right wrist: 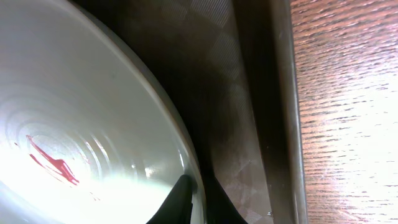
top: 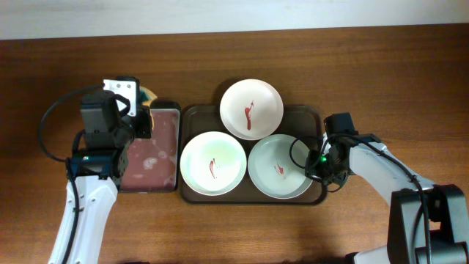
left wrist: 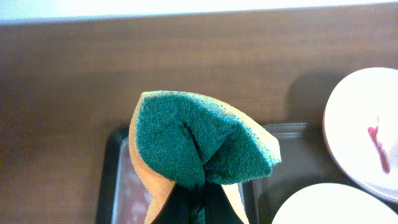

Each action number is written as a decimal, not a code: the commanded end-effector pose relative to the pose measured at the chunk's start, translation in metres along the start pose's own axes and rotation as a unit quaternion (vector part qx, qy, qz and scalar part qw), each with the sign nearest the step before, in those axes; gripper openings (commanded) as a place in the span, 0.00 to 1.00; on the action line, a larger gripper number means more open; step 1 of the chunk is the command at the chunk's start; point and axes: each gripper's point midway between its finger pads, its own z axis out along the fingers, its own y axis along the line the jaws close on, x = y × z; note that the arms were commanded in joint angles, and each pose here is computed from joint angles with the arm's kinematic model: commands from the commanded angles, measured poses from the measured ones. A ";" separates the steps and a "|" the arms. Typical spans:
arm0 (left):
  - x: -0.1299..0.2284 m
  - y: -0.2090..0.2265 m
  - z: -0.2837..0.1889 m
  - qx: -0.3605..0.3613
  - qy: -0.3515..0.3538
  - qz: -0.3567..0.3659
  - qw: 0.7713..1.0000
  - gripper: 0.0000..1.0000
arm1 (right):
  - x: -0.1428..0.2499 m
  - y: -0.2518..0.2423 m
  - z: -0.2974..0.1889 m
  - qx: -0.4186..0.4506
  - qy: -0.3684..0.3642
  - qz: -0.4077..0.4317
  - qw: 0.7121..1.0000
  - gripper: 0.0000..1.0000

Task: Clean dirty plates on tray and stack at the side
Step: 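Lift the sponge from the soapy tray with the left gripper, then scrub the right plate with the sponge held in the left gripper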

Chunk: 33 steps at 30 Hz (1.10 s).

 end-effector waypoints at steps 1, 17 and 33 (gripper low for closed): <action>0.062 -0.001 0.035 0.003 0.110 -0.012 0.994 0.00 | 0.007 -0.005 0.006 0.008 0.011 0.004 1.000 0.10; 0.082 -0.287 0.014 0.382 0.203 -0.064 0.899 0.00 | 0.013 0.007 0.005 -0.028 0.029 0.009 0.999 0.21; 0.202 -0.315 0.090 0.174 0.235 0.012 0.956 0.00 | 0.015 0.007 0.005 -0.026 0.034 0.024 0.999 0.20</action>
